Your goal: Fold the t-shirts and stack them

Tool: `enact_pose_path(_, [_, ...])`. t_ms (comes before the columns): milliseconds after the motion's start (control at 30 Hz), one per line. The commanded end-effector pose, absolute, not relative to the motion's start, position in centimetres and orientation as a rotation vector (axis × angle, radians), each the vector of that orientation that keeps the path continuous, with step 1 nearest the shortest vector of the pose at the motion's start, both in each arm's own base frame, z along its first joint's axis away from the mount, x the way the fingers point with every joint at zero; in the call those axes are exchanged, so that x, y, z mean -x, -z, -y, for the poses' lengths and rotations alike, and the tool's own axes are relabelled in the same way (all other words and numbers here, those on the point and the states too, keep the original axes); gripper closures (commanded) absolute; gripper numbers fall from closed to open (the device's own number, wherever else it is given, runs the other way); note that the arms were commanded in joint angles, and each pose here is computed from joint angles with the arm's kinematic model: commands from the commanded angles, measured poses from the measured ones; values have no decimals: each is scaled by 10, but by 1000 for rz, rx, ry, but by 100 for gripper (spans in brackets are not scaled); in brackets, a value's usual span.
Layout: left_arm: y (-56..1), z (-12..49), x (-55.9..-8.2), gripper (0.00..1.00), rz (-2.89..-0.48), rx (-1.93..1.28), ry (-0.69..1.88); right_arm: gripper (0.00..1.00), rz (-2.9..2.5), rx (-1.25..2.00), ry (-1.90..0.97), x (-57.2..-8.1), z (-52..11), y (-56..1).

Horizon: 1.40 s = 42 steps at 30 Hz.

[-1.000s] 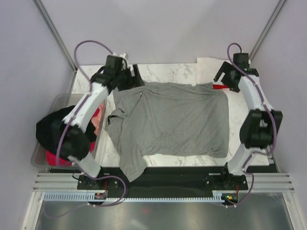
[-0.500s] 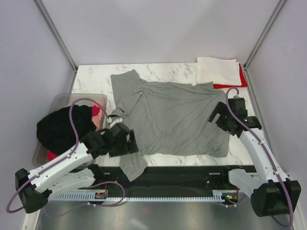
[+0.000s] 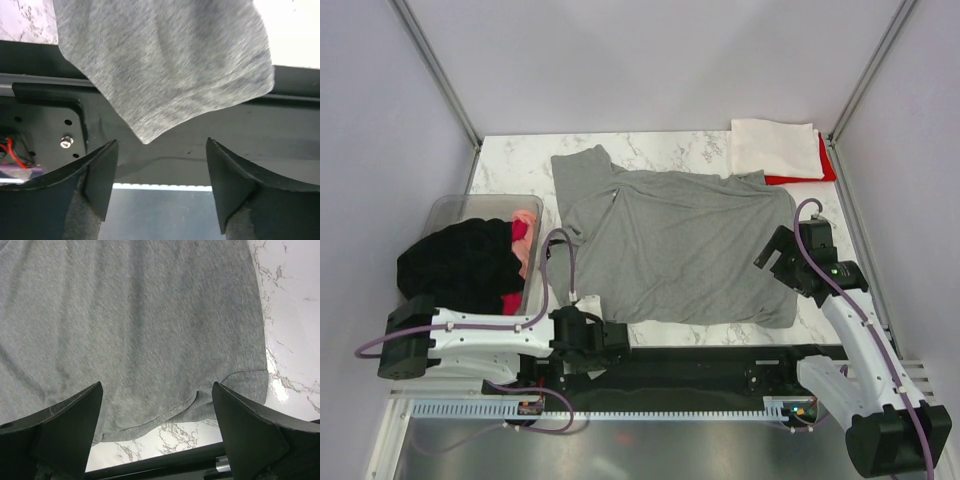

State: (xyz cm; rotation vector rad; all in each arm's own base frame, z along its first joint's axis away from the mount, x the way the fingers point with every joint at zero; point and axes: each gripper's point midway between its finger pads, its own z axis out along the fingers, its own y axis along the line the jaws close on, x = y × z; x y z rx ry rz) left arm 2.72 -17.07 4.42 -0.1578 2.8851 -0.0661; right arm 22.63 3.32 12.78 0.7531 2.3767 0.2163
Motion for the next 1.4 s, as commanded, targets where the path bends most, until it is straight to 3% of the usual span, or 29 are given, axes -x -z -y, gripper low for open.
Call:
enact_pose_path(0, [-48,181,-41,25,-2791,318,158,2,-2373,-743,-205,-221,-32,-125])
enact_pose_path(100, [-35,180,-37,30,-2811,333,181,2,-2384,-749,-195,-218,-30,-118])
enact_pose_path(433, [-6,171,-27,34,-2853,390,242,2,-2324,-865,-142,-217,-20,-115])
enact_pose_path(467, [-5,170,-29,42,-2842,393,250,2,-2313,-882,-145,-215,-19,-114])
enact_pose_path(533, [-5,171,-32,48,-2823,407,290,2,-2321,-905,-147,-210,-20,-106])
enact_pose_path(733, [-6,175,-44,97,-2738,422,408,2,-2328,-1005,-78,-197,-11,-84])
enact_pose_path(1000, [-4,178,-51,98,-2692,412,483,2,-2402,-1010,-87,-204,-19,-37])
enact_pose_path(1367, [-2,176,-56,98,-2646,448,617,2,-2444,-894,142,-278,13,-18])
